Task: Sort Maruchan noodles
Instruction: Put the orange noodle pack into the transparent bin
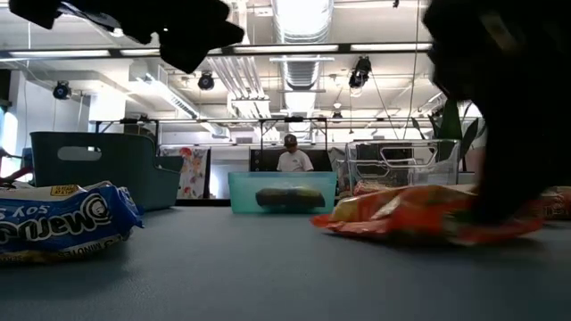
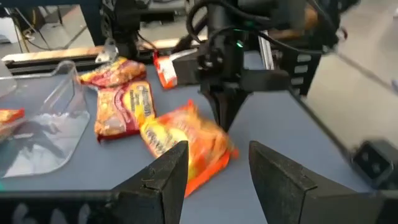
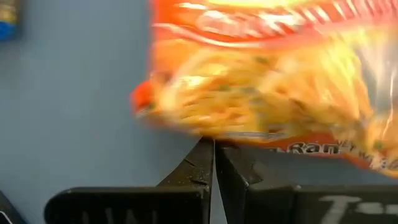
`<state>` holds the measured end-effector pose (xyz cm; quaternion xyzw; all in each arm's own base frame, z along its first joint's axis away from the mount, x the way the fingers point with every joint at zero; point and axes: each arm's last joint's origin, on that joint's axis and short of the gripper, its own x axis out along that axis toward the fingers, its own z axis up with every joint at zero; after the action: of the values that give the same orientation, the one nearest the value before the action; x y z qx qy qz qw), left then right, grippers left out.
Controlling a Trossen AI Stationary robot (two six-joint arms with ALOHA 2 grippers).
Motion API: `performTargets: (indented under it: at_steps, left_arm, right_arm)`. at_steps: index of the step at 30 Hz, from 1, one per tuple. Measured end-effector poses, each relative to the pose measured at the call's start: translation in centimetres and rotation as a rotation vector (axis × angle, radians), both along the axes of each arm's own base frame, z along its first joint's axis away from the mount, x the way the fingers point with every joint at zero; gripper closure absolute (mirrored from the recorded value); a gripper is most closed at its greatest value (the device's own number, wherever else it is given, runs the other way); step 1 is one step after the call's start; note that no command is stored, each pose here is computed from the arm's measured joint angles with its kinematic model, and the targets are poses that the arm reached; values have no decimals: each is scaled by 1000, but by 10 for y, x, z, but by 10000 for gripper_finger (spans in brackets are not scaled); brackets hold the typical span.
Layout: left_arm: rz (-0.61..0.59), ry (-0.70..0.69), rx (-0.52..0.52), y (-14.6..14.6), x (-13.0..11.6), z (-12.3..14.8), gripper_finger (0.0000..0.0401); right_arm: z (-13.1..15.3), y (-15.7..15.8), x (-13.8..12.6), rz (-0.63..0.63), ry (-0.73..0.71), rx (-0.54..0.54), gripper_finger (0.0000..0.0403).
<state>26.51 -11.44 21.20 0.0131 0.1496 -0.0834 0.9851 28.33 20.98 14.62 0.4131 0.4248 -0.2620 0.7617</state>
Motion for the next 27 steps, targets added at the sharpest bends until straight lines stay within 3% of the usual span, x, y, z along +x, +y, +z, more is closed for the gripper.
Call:
performTargets:
  at_steps: [3,8,16,22,27]
  left_arm:
    - [6,29,-25,-3,3,-8,250]
    - [12,39,-68,-12,15,-30,250]
    - [-9,35,1,-26,41,-56,250]
    - [3,37,57,-31,62,-64,250]
    - [42,21,88,-27,76,-69,250]
  right_arm:
    - [13,7,11,85,-65,-74,394]
    - [29,8,8,156,-17,-169,394]
    - [44,-16,-25,21,267,-183,394]
    - [52,-23,-34,-11,264,-214,394]
    - [50,-32,-35,-9,275,-168,377]
